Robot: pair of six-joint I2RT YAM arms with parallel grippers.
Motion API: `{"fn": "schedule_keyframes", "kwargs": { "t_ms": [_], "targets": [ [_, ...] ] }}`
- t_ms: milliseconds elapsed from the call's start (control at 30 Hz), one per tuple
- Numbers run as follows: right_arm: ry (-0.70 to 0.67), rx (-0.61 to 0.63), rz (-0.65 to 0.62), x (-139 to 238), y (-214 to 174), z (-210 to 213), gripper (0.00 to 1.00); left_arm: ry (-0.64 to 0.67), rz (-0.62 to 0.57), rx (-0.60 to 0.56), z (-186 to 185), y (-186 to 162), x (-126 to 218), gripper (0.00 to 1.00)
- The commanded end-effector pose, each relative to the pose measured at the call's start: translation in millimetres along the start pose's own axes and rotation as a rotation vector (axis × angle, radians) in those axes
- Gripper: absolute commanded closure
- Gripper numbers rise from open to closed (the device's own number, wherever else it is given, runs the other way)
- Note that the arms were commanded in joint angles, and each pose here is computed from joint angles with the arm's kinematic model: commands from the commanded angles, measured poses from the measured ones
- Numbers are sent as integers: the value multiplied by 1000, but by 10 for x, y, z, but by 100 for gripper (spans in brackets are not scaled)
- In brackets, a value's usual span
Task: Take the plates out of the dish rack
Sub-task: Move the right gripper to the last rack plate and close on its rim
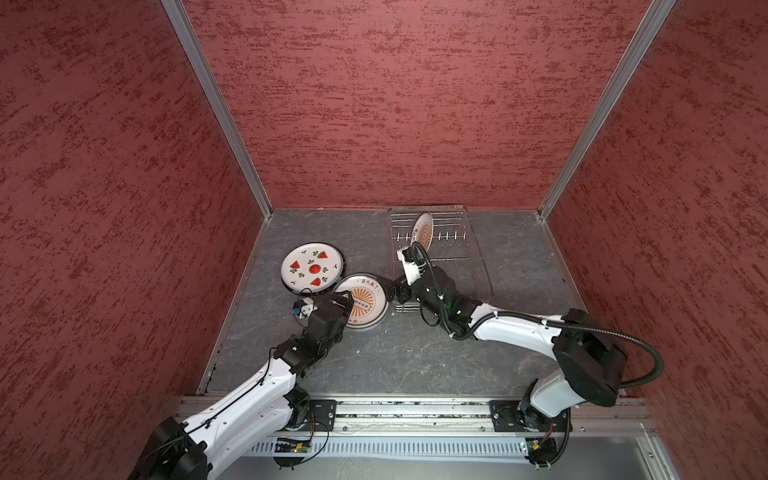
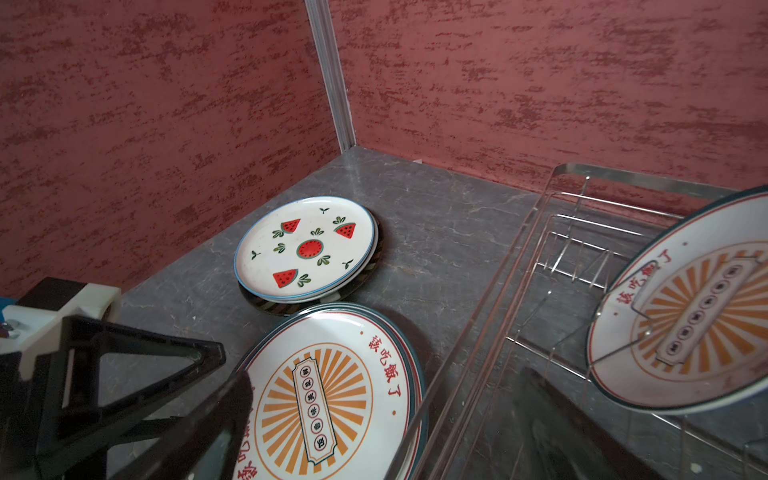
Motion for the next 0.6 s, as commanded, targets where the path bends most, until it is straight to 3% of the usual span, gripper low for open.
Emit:
{"fn": "schedule_keyframes", "kwargs": {
  "t_ms": [0,100,200,267,367,567],
  "targets": [
    [-95,-78,-155,150,365,-143,1,-250,-68,-174,-339,27,32,1],
    [-137,-113,-182,229,433,-288,1,-371,-70,-301,-549,-24,85,1],
    [-134,-155,-228,390,615,-397,1,-620,-45,-512,-891,-172,218,1],
    [-151,-175,-239,448,686,-515,1,-742,6,-564,-1051,-276,275,1],
    [-200,-200,-240,482,797,-756,1,-799,69,-580,-1155,-375,257,0],
    [-293,-278,-214,457,1005,-1174,1,-826,86,-610,-1174,-462,209,1]
  ]
}}
Point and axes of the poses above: each gripper's point midway between its finger pads, its own x axis back along the fingers, its own z axis along the line the jaws close on, y = z × x, the point moved 5 cm from there along x, back along the fingers, and after that the axes turned 13 degrees about -x, right-handed, at the moved point
